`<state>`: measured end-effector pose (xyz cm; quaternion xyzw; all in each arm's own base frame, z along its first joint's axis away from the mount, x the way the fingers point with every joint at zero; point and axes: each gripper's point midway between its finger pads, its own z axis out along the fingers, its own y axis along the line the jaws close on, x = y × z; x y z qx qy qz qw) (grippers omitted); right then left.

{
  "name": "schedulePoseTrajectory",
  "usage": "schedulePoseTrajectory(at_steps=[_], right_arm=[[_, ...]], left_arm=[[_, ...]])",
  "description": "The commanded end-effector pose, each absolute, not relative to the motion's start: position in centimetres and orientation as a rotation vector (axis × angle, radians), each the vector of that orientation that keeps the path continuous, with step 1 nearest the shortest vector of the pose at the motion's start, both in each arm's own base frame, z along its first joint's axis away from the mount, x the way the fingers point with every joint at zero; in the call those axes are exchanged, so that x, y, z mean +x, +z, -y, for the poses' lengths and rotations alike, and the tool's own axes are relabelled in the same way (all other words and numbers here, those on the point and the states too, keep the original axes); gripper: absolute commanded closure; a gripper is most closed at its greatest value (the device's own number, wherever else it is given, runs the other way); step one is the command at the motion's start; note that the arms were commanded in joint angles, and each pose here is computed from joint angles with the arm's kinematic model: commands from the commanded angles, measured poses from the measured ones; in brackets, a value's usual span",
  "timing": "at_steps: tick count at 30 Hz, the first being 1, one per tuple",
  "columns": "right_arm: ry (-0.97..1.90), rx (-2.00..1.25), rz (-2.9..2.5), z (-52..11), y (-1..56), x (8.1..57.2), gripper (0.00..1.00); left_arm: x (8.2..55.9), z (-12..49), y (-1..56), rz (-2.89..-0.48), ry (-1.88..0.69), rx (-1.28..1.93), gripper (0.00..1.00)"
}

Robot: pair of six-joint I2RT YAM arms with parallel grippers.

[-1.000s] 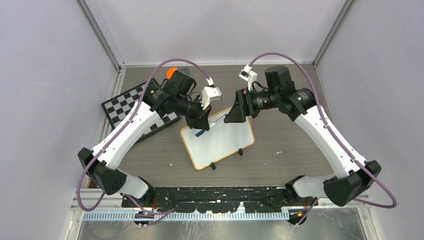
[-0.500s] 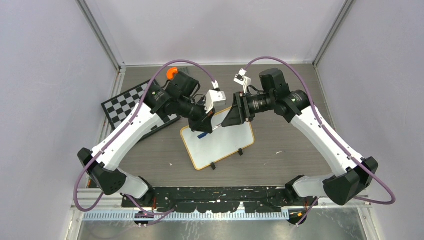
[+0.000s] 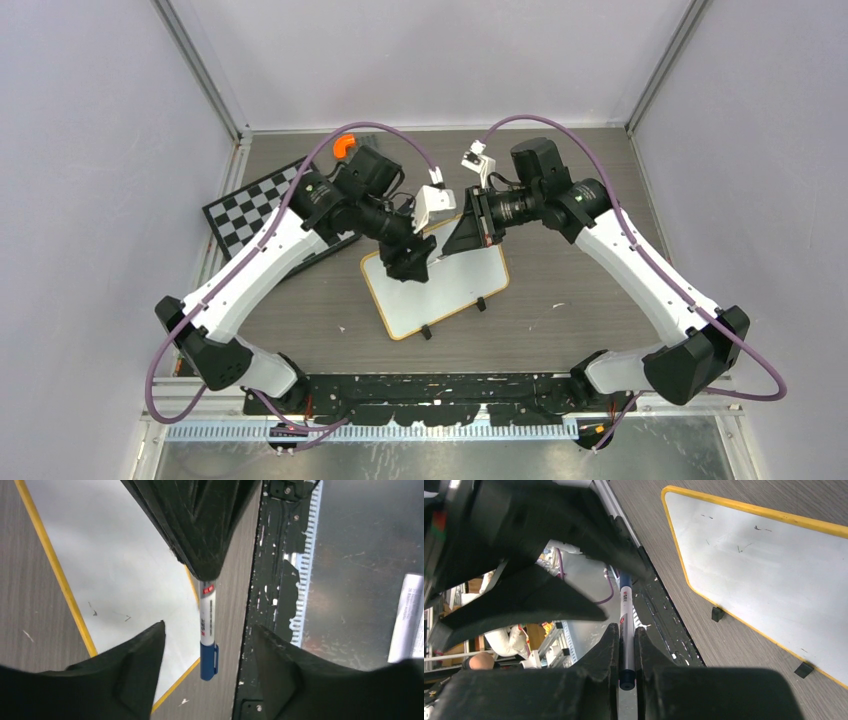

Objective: Write a sentence on the whiteboard
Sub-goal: Pass from the left arm to the right, then pass from the right arm to the left

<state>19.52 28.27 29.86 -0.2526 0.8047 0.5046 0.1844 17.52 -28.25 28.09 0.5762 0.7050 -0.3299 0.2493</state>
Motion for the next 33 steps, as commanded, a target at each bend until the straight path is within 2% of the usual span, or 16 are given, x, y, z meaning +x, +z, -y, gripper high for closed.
schedulePoseTrajectory(at_steps=[1, 3, 5, 8, 11, 20, 24, 25, 26, 29, 33], right_arm=[[1.412, -0.716, -2.188, -27.7, 32.2, 20.0, 1.00], [1.433, -0.709, -2.174, -27.4, 32.8, 20.0, 1.00], [1.454, -0.704, -2.168, -27.4, 33.1, 19.7, 1.00], [1.470, -0.695, -2.153, -27.4, 33.6, 19.6, 1.00], [1.517, -0.691, -2.133, -27.6, 34.5, 19.2, 1.00], [1.603, -0.679, -2.091, -27.7, 36.2, 18.3, 1.00], [1.592, -0.682, -2.100, -27.7, 35.7, 18.3, 1.00], [1.598, -0.689, -2.101, -27.7, 35.5, 18.2, 0.96], [1.615, -0.697, -2.103, -27.7, 35.5, 18.1, 0.88], [1.621, -0.688, -2.115, -27.7, 35.2, 18.0, 0.68], [1.659, -0.736, -2.103, -27.7, 35.1, 17.2, 0.55]], left_arm=[[17.2, 27.1, 30.2, -1.835, -0.930, 1.546, 0.21], [17.5, 26.5, 30.3, -1.820, -0.921, 1.516, 0.13], [17.4, 26.1, 30.1, -1.815, -0.910, 1.516, 0.12], [17.3, 25.8, 29.3, -1.831, -0.901, 1.526, 0.14], [17.6, 25.8, 28.5, -1.849, -0.882, 1.522, 0.21], [18.0, 26.4, 28.2, -1.848, -0.905, 1.474, 0.53], [17.5, 26.9, 29.0, -1.817, -0.960, 1.480, 0.91], [17.4, 27.0, 29.2, -1.812, -0.971, 1.478, 0.97], [17.3, 27.1, 29.3, -1.809, -0.983, 1.483, 1.00], [17.3, 27.2, 29.1, -1.819, -0.995, 1.496, 1.00], [17.2, 27.2, 29.0, -1.836, -1.003, 1.504, 1.00]])
